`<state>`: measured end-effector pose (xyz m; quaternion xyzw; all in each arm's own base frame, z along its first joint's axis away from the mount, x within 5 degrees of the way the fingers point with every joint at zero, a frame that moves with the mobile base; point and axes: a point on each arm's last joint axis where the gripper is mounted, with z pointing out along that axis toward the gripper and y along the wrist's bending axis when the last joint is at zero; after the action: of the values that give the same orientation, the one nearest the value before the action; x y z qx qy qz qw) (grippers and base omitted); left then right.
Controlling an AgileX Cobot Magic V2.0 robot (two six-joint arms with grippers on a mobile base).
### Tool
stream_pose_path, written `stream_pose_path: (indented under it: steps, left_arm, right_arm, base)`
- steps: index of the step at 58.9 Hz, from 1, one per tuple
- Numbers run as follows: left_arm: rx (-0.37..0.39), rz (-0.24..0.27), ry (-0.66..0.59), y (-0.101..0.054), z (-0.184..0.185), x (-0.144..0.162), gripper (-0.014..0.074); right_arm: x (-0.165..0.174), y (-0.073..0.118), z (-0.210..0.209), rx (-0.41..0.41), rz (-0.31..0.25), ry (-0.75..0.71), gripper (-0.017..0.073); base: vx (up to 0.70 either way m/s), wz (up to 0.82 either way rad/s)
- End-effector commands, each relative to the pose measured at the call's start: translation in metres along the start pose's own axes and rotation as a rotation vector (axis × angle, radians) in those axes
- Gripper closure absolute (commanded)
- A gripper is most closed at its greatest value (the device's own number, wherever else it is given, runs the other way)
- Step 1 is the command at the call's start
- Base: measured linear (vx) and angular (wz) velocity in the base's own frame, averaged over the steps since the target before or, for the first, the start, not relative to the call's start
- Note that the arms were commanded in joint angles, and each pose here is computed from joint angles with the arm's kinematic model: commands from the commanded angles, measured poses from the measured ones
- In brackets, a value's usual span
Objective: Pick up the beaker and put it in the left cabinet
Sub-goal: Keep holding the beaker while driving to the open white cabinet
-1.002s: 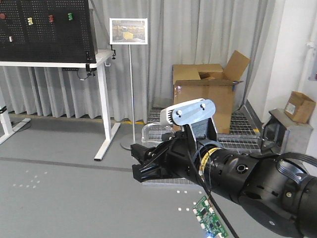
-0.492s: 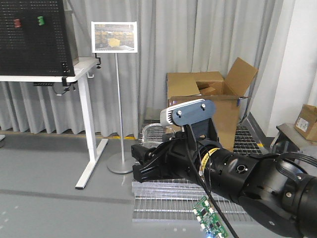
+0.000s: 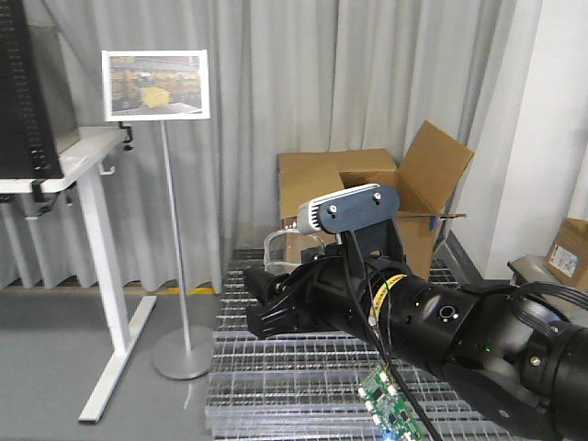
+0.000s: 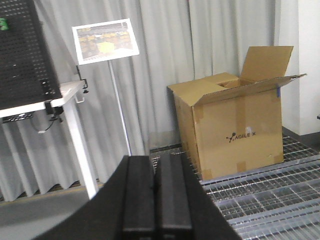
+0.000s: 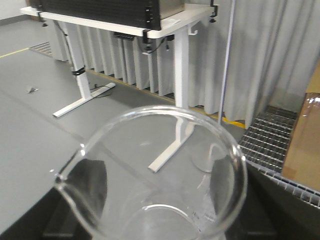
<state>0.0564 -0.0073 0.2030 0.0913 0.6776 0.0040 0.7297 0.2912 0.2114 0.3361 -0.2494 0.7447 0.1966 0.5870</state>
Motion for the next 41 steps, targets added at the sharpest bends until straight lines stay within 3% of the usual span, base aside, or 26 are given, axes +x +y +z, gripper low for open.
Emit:
stream_pose_path:
  steps: [1,22,41]
  left_arm:
    - [-0.007,-0.006,-0.077,0.0,-0.0013,-0.0026,0.0592]
    - [-0.007,-0.006,-0.077,0.0,-0.0013,-0.0026,0.0592]
    - [-0.007,-0.006,-0.077,0.0,-0.0013,-0.0026,0.0592]
  right_arm:
    - [-0.029,0.0027,-0.0133,-0.031,-0.006,-0.142,0.0565]
    - [-0.0291,0.0023,-0.0133,-0.031,-0.006,-0.143,0.0565]
    - [-0.0284,0.002,-0.0132,-0.027,-0.006,-0.135,0.0565]
  base:
    - [0.51,-0.18]
    - [0.44,-0.29]
    - [0.31,-0.63]
